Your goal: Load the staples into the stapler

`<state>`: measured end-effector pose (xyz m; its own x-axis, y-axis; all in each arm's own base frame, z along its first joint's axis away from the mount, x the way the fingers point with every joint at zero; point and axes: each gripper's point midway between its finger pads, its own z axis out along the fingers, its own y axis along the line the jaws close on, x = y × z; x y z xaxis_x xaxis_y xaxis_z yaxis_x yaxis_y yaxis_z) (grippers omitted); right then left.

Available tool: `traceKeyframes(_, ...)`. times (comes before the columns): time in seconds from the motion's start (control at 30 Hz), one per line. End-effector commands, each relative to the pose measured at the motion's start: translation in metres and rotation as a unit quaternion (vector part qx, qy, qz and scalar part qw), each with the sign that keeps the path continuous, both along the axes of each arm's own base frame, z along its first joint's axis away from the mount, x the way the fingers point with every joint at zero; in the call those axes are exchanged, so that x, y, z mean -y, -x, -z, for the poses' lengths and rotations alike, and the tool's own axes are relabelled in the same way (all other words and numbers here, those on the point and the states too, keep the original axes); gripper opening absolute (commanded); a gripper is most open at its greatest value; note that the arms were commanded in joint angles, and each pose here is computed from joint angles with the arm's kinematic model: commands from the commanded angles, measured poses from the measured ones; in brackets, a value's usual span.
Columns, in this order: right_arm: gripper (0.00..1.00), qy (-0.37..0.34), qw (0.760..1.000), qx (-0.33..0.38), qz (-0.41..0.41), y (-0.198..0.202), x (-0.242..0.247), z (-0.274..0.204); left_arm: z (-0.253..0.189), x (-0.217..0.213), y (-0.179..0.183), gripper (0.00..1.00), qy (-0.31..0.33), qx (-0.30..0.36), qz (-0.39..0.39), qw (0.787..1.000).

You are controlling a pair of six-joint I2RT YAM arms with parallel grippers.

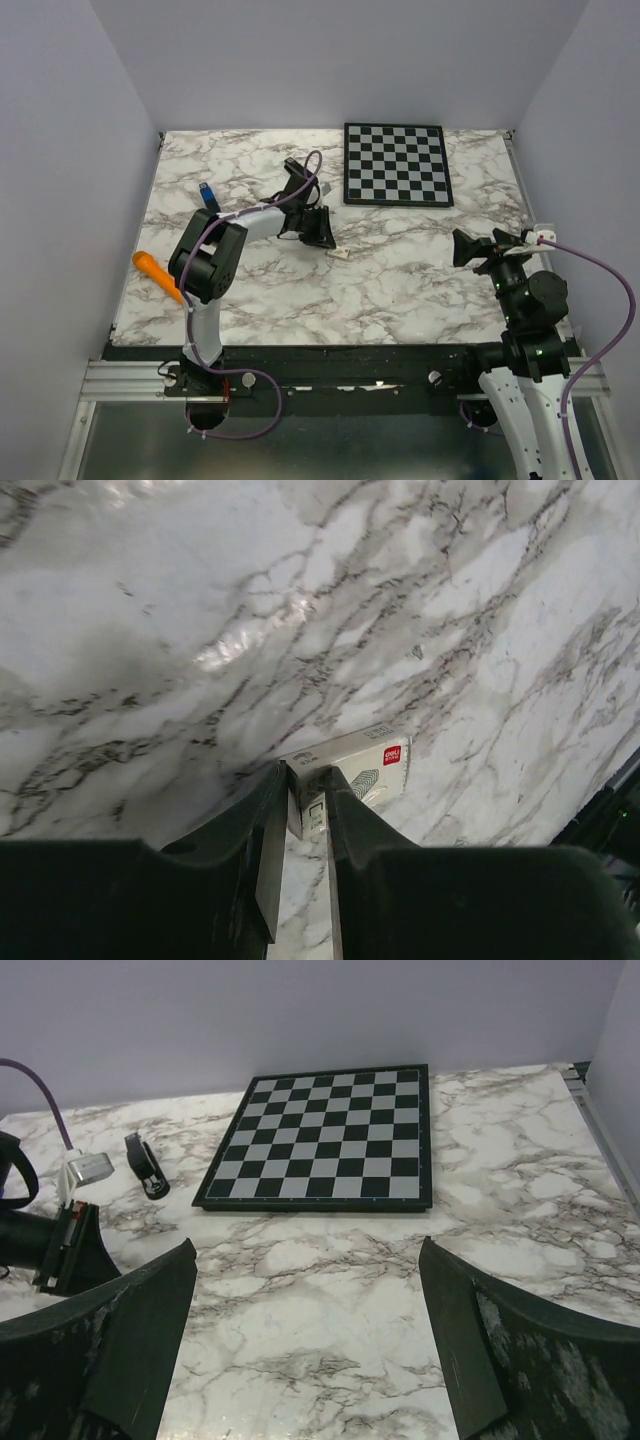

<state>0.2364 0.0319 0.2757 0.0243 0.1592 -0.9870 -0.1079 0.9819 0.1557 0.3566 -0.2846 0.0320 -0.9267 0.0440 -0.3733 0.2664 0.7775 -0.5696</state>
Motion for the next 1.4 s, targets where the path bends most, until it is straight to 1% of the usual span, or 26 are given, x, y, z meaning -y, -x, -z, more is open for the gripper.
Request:
traceKeyframes(0.0, 1.0, 0.002, 1.0, 0.004, -0.024, -0.001, -0.009, 0.0, 0.018, 0.006, 0.045, 0.27, -0.011, -0.044, 0.02, 0.999)
traceKeyframes(0.03, 1.0, 0.001, 1.0, 0.003, -0.027, -0.001, -0.01, 0.0, 0.018, 0.008, 0.05, 0.27, -0.008, -0.054, 0.007, 0.999)
traceKeyframes(0.23, 1.0, -0.008, 0.999, -0.014, -0.042, -0.001, -0.016, 0.007, 0.017, 0.02, 0.087, 0.28, 0.006, -0.062, -0.013, 0.998)
traceKeyframes(0.3, 1.0, -0.011, 0.998, -0.02, -0.057, -0.001, -0.022, 0.008, 0.012, 0.028, 0.098, 0.28, 0.023, -0.064, -0.023, 0.997)
traceKeyframes(0.37, 1.0, -0.013, 0.996, -0.035, -0.075, -0.003, -0.029, 0.012, 0.007, 0.032, 0.104, 0.28, 0.037, -0.067, -0.036, 0.996)
traceKeyframes(0.4, 1.0, -0.014, 0.995, -0.042, -0.095, -0.001, -0.036, 0.013, 0.006, 0.036, 0.104, 0.28, 0.054, -0.067, -0.051, 0.995)
traceKeyframes(0.53, 1.0, -0.03, 0.982, -0.102, -0.153, -0.003, -0.059, 0.032, 0.0, 0.045, 0.111, 0.3, 0.087, -0.065, -0.071, 0.992)
traceKeyframes(0.6, 1.0, -0.054, 0.971, -0.158, -0.17, -0.005, -0.068, 0.05, -0.004, 0.045, 0.11, 0.32, 0.097, -0.055, -0.079, 0.991)
traceKeyframes(0.63, 1.0, -0.061, 0.968, -0.173, -0.174, -0.006, -0.07, 0.05, -0.005, 0.044, 0.111, 0.33, 0.099, -0.054, -0.083, 0.99)
traceKeyframes(0.67, 1.0, -0.073, 0.958, -0.217, -0.174, -0.012, -0.074, 0.066, -0.007, 0.044, 0.11, 0.34, 0.102, -0.049, -0.084, 0.99)
traceKeyframes(0.7, 1.0, -0.079, 0.947, -0.248, -0.191, -0.008, -0.08, 0.075, -0.009, 0.042, 0.11, 0.37, 0.103, -0.044, -0.086, 0.99)
traceKeyframes(0.77, 1.0, -0.095, 0.93, -0.293, -0.202, -0.011, -0.088, 0.083, -0.012, 0.042, 0.11, 0.39, 0.104, -0.036, -0.083, 0.991)
traceKeyframes(0.8, 1.0, -0.108, 0.911, -0.342, -0.203, -0.012, -0.091, 0.101, -0.015, 0.041, 0.11, 0.42, 0.104, -0.031, -0.079, 0.991)
traceKeyframes(0.87, 1.0, -0.131, 0.892, -0.384, -0.199, -0.012, -0.097, 0.115, -0.015, 0.039, 0.111, 0.43, 0.098, -0.023, -0.07, 0.992)
traceKeyframes(0.9, 1.0, -0.14, 0.878, -0.417, -0.191, -0.013, -0.099, 0.131, -0.017, 0.038, 0.112, 0.44, 0.097, -0.023, -0.067, 0.993)
traceKeyframes(1.0, 1.0, -0.161, 0.852, -0.463, -0.184, -0.008, -0.113, 0.156, -0.02, 0.035, 0.115, 0.44, 0.089, -0.013, -0.052, 0.995)
traceKeyframes(1.03, 1.0, -0.163, 0.838, -0.485, -0.188, -0.003, -0.123, 0.168, -0.019, 0.034, 0.115, 0.44, 0.084, -0.011, -0.048, 0.995)
traceKeyframes(1.07, 1.0, -0.181, 0.828, -0.497, -0.184, 0.0, -0.13, 0.173, -0.019, 0.033, 0.115, 0.44, 0.081, -0.008, -0.044, 0.996)
traceKeyframes(1.1, 1.0, -0.188, 0.824, -0.501, -0.186, 0.003, -0.135, 0.181, -0.02, 0.031, 0.115, 0.44, 0.075, -0.005, -0.037, 0.996)
traceKeyframes(1.13, 1.0, -0.19, 0.814, -0.515, -0.191, 0.008, -0.144, 0.188, -0.02, 0.029, 0.114, 0.44, 0.072, -0.002, -0.037, 0.997)
traceKeyframes(1.17, 0.97, -0.204, 0.807, -0.523, -0.187, 0.01, -0.15, 0.191, -0.02, 0.028, 0.114, 0.44, 0.071, -0.002, -0.035, 0.997)
traceKeyframes(1.2, 0.95, -0.207, 0.807, -0.52, -0.187, 0.008, -0.154, 0.194, -0.02, 0.027, 0.115, 0.44, 0.068, -0.002, -0.033, 0.997)
traceKeyframes(1.23, 0.94, -0.203, 0.801, -0.529, -0.193, 0.016, -0.161, 0.2, -0.021, 0.026, 0.114, 0.44, 0.065, 0.002, -0.029, 0.997)
traceKeyframes(1.27, 0.9, -0.206, 0.795, -0.537, -0.191, 0.018, -0.165, 0.204, -0.021, 0.025, 0.114, 0.44, 0.061, 0.004, -0.028, 0.998)
traceKeyframes(1.3, 0.86, -0.205, 0.796, -0.536, -0.191, 0.017, -0.169, 0.206, -0.021, 0.024, 0.114, 0.44, 0.057, 0.004, -0.027, 0.998)
traceKeyframes(1.37, 0.77, -0.2, 0.79, -0.546, -0.195, 0.023, -0.177, 0.212, -0.02, 0.022, 0.115, 0.44, 0.051, 0.006, -0.025, 0.998)
